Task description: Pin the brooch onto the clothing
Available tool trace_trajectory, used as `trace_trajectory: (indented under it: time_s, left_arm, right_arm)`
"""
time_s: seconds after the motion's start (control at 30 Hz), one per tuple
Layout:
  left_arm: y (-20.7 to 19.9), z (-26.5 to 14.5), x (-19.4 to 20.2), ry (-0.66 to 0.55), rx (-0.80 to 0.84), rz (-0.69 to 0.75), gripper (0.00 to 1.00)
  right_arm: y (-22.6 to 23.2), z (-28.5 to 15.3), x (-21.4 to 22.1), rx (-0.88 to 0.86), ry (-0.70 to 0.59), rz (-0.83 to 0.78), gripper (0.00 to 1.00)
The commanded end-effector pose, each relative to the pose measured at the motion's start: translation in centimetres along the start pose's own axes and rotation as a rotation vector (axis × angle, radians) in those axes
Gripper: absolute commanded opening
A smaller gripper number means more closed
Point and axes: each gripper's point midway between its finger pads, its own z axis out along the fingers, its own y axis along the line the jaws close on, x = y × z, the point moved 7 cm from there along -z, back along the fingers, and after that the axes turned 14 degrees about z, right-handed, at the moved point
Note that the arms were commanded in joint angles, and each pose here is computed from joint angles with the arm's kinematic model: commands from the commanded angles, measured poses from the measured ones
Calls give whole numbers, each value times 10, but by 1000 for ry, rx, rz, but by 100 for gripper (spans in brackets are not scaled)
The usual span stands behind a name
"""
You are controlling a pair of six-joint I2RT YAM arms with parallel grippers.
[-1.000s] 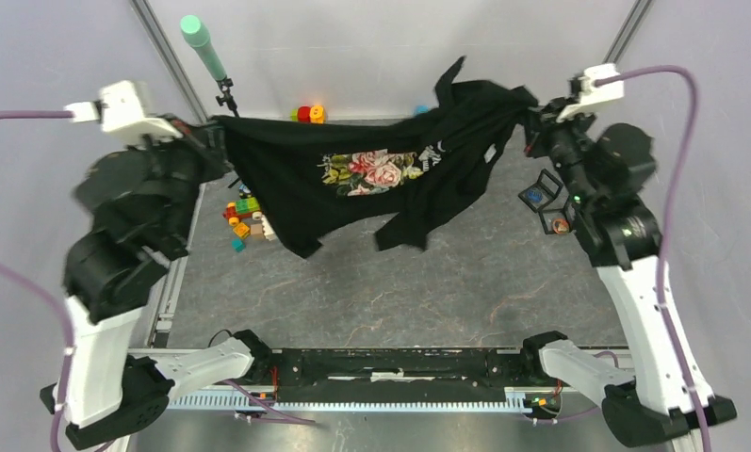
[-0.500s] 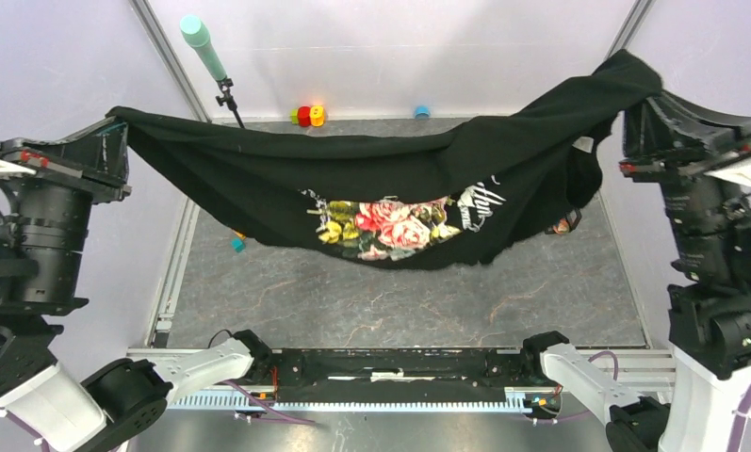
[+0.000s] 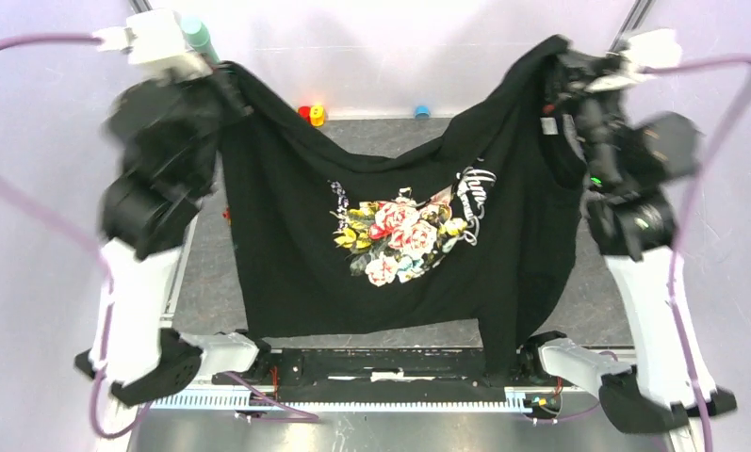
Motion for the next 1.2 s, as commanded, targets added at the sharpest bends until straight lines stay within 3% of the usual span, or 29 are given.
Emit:
trace_trajectory:
  time_s: [0.0, 0.1, 0.13, 0.17, 0.23, 0.27, 0.3, 0.43, 0.67, 0.97, 1.17]
  left_arm:
    - [-30, 106, 124, 319, -5, 63, 2]
    - [-9, 149, 210, 477, -75, -1, 2]
    - [-7, 158, 236, 534, -59, -19, 11]
    - [-6, 166, 258, 589, -49, -38, 24]
    - [-6, 171, 289, 682, -51, -42, 75]
    - [-7, 170, 299, 715, -45, -37, 83]
    - [-7, 168, 307, 736, -39, -36, 88]
    - [-10, 155, 301, 685, 17, -55, 98]
    - [-23, 124, 304, 707, 164, -123, 100]
    - [-48, 65, 344, 816, 287, -192, 100]
    - [-59, 34, 386, 924, 326, -263, 100]
  right_arm:
    - [-26, 54, 118, 76, 149, -28, 0]
    - [-48, 78, 204, 96, 276, -14, 0]
    - [-59, 86, 236, 116, 339, 1, 0]
    - [-71, 93, 266, 128, 406, 16, 10]
    - [-91, 102, 315, 133, 532, 80, 51]
    - [-98, 104, 328, 133, 580, 99, 84]
    - [-104, 105, 343, 141, 628, 112, 97]
    - [-106, 88, 365, 139, 706, 118, 98]
    - [-97, 33, 362, 165, 761, 161, 98]
    - [-81, -62, 387, 296, 994, 301, 98]
    - [-82, -136, 410, 450, 1142, 257, 98]
